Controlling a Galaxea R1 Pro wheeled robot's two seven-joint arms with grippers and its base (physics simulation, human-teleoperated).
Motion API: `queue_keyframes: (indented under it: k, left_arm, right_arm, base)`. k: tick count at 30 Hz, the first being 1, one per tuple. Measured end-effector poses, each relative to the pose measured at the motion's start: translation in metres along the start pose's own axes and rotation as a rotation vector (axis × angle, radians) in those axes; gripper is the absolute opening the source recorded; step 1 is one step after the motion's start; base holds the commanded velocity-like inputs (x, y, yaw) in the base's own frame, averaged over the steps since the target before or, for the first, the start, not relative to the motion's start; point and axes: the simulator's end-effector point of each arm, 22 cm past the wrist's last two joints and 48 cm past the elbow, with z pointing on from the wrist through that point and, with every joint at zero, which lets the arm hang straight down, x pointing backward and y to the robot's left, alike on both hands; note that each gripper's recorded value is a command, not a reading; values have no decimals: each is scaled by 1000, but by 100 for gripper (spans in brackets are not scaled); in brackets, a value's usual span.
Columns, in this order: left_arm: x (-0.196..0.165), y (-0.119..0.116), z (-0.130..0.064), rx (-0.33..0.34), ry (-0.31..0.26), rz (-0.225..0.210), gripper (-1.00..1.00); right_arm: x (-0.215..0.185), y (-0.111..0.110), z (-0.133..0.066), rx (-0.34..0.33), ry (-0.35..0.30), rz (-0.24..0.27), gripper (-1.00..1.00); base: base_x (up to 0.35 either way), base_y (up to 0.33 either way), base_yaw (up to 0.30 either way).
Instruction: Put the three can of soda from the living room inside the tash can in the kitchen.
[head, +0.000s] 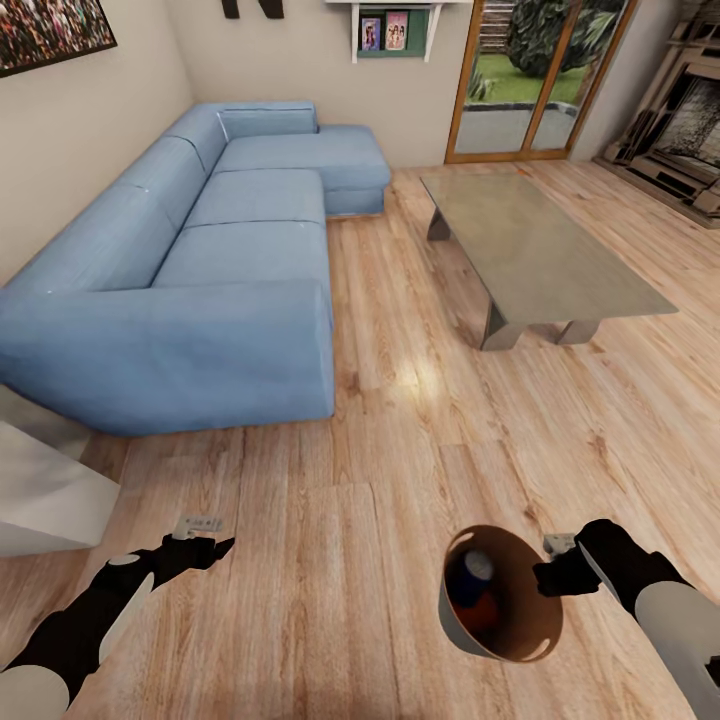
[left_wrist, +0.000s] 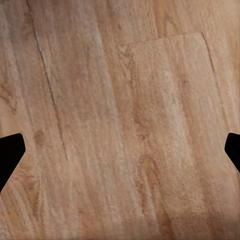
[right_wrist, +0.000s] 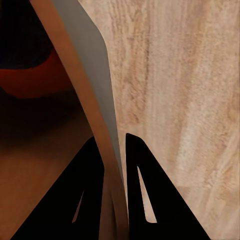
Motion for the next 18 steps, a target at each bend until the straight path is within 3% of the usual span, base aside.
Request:
queue_keyframes:
  k: [6,18]
  left_arm:
    - [0,0,0,-1,1,4,100]
    - [1,0,0,-1,2,8,100]
  right_arm:
    - [0,2,0,-7,-1,6,-100]
    - [-1,1,0,1,-2,-1,-100]
  base:
    - [0,-170,0]
    - [0,-303,0]
